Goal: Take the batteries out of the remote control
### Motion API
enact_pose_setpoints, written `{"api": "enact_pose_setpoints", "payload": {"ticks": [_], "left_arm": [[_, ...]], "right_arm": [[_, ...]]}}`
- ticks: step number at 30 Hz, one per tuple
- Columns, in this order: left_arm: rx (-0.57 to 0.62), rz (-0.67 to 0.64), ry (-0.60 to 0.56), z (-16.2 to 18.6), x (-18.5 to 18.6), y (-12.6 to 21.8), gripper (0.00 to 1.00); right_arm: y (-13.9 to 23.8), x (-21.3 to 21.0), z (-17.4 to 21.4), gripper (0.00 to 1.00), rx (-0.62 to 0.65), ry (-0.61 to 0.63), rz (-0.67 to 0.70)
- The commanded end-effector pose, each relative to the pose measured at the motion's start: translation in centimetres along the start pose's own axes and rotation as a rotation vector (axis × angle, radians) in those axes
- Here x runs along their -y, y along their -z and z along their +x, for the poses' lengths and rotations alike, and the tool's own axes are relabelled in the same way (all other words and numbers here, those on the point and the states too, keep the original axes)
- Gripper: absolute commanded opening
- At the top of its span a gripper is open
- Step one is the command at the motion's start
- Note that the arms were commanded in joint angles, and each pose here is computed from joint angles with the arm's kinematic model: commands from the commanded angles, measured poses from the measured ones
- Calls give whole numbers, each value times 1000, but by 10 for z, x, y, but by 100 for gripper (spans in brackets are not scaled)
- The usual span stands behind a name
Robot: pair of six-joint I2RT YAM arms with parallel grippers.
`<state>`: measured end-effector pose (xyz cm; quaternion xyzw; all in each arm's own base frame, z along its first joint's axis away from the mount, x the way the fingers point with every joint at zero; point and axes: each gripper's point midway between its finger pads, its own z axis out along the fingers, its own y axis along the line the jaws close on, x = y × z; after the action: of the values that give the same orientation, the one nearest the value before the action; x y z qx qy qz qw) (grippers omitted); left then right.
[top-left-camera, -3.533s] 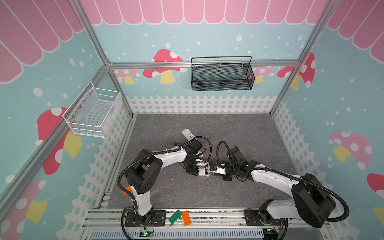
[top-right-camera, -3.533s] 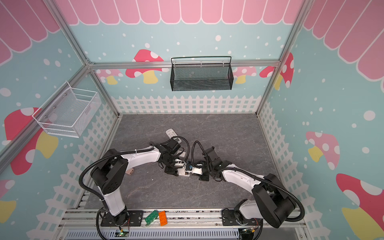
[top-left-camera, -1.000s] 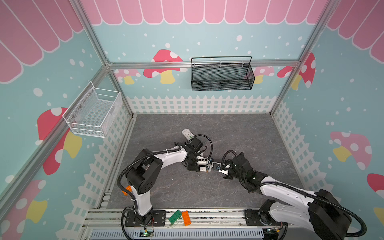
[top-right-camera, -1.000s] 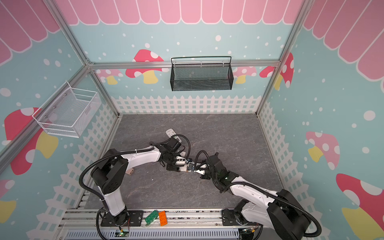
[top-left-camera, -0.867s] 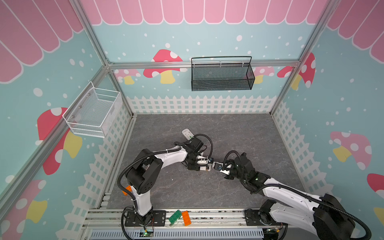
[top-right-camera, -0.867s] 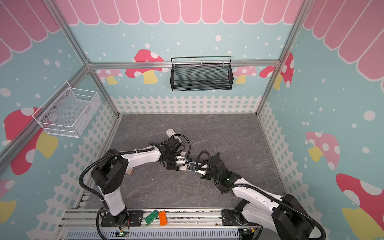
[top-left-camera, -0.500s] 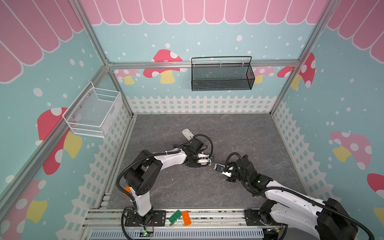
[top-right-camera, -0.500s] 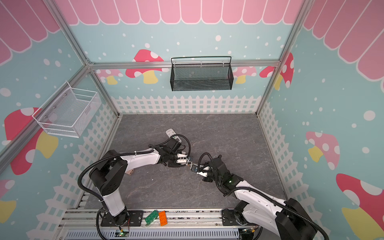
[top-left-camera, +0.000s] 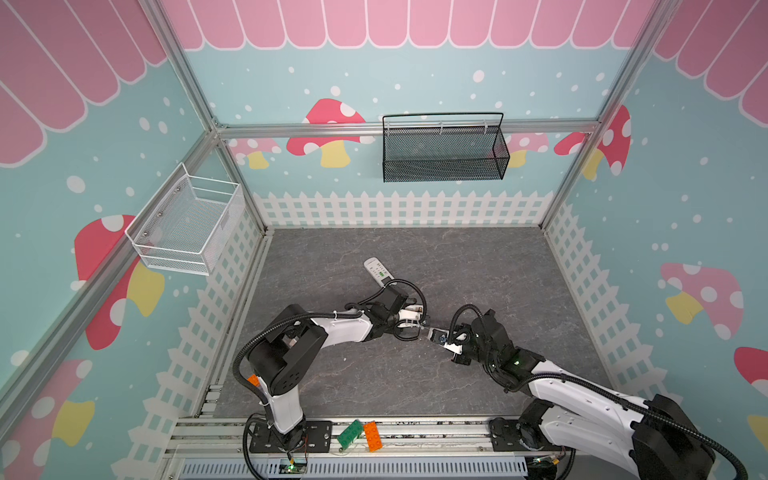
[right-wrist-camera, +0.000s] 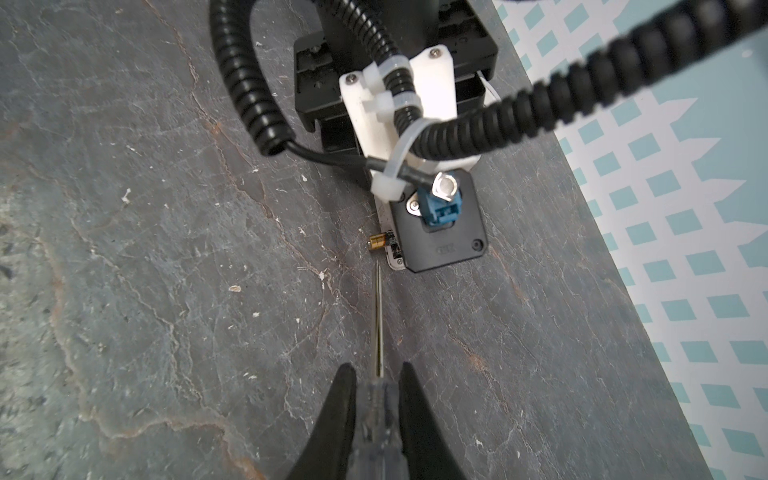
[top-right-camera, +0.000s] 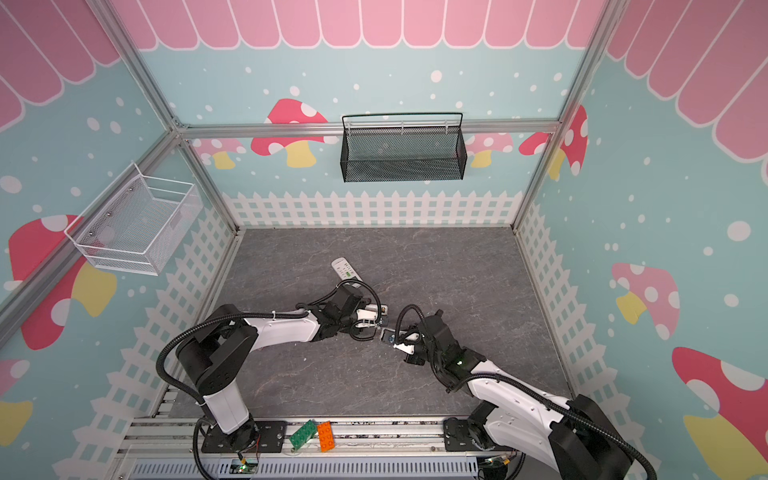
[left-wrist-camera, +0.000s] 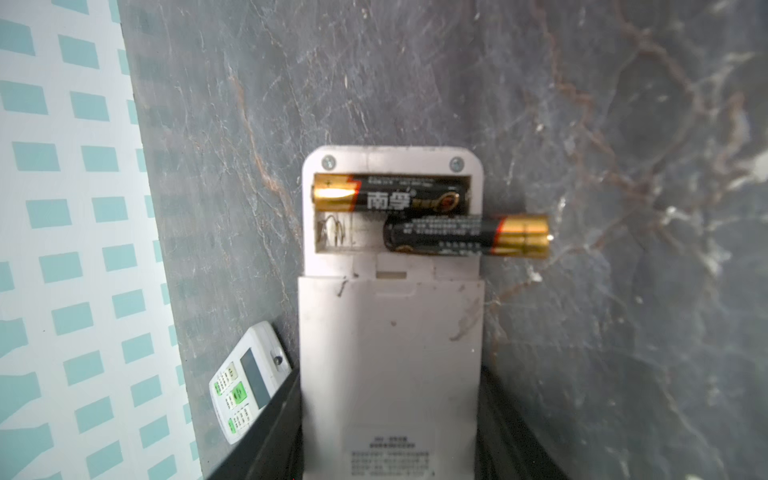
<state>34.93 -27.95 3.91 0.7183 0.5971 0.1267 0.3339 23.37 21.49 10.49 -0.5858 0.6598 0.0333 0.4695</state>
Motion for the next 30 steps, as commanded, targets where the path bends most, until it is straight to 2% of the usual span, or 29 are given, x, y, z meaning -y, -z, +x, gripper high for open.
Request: {"api": "enact_pose_setpoints", "payload": {"ticks": [1,11,21,30], "left_arm": [[-26,-21,-44,6,2,-2,11],[-21,-100,-58,3,-14,-6,12],[-13,-233,-37,-1,-48,-6,12],[16,-297,12,-17,-86,3,12]], "right_arm": [[-2,-5,2,0,0,-10,-23],[-3,-6,4,0,-8,-10,-28],[-3,-2,5,0,-17,-8,-7],[11,19,-5,0,9,-26,96]]}}
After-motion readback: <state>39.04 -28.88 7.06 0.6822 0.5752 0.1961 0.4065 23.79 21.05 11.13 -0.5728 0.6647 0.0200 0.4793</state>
